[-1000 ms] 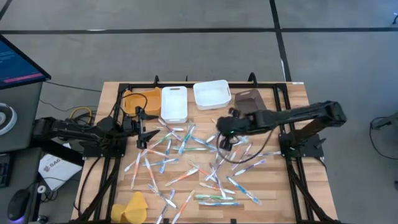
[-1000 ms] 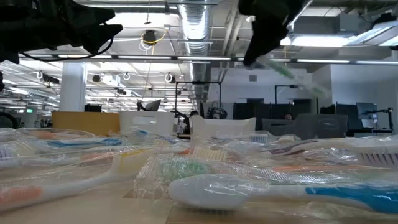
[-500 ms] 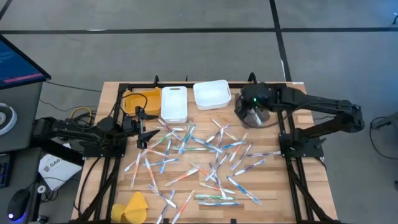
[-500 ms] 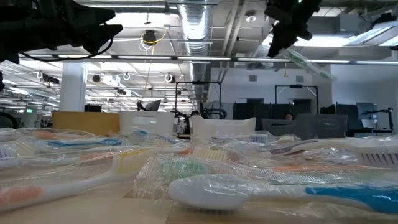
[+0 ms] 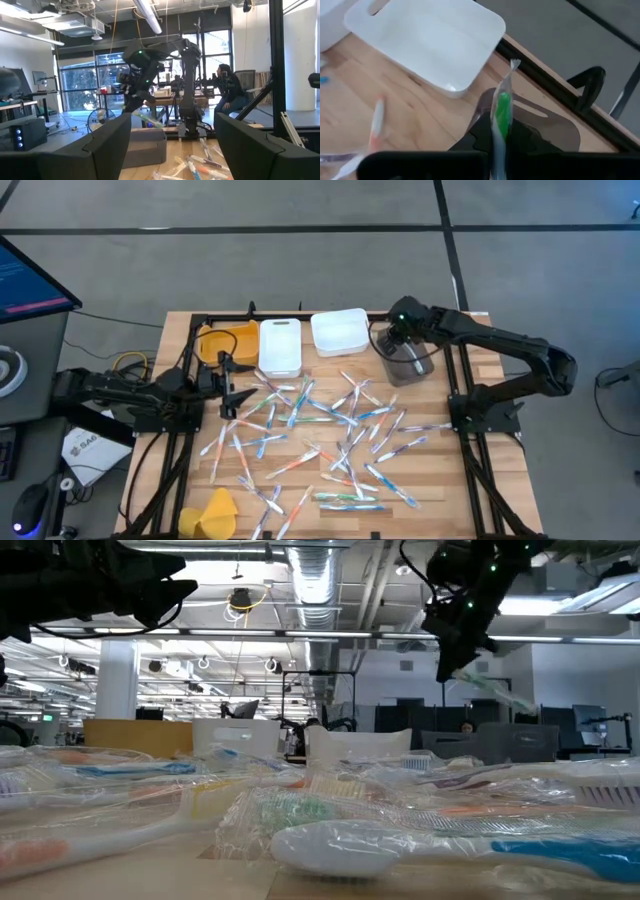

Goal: Pick & Place Toothbrushes
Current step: Put the green toothbrush into the black bin

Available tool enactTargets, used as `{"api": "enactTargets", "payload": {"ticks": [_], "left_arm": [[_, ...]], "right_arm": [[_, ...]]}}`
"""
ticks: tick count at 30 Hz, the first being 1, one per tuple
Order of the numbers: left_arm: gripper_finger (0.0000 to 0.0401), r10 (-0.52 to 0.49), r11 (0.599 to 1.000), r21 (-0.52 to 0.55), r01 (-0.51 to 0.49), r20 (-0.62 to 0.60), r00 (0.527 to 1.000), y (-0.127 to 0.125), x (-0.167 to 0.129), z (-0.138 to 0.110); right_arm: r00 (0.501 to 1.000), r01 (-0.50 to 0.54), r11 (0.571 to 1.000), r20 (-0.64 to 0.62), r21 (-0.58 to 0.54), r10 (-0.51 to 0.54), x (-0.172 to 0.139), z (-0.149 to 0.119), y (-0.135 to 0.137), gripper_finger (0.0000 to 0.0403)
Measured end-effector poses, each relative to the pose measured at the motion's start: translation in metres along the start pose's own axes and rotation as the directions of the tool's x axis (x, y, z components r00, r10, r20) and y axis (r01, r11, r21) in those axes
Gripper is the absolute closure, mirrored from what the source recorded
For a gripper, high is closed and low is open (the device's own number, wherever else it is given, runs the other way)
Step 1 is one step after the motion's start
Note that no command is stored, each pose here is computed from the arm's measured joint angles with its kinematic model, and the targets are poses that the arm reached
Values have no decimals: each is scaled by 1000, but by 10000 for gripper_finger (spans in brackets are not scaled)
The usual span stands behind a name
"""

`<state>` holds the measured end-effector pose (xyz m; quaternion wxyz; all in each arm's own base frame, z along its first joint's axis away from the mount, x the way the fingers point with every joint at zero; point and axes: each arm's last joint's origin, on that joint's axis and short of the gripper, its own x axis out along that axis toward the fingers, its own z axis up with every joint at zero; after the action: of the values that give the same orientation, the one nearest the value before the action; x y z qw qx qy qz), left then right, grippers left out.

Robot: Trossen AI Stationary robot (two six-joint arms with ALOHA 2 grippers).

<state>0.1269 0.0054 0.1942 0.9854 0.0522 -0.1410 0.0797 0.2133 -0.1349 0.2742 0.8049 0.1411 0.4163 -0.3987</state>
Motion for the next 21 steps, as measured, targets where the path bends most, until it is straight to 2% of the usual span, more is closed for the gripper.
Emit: {"api": "enactTargets", "payload": {"ticks": [6,10,15,21], "left_arm": [[120,-5,1000,5,5,-41,999,-1,2,-5],[120,-6,1000,6,6,-48,999,-1,3,-6],[120,-5,1000,5,6,-42,999,-1,3,-6],[120,-6,1000,6,6,-41,999,-1,3,-6]], "right_arm": [[998,20,1000,-63,5,-20,13,-14,-8,386],[999,7,1000,-50,11,-6,20,-18,-8,391],[997,10,1000,-70,9,-9,28,-25,-7,377],[996,-12,1000,-83,8,13,37,-34,-5,391]]}}
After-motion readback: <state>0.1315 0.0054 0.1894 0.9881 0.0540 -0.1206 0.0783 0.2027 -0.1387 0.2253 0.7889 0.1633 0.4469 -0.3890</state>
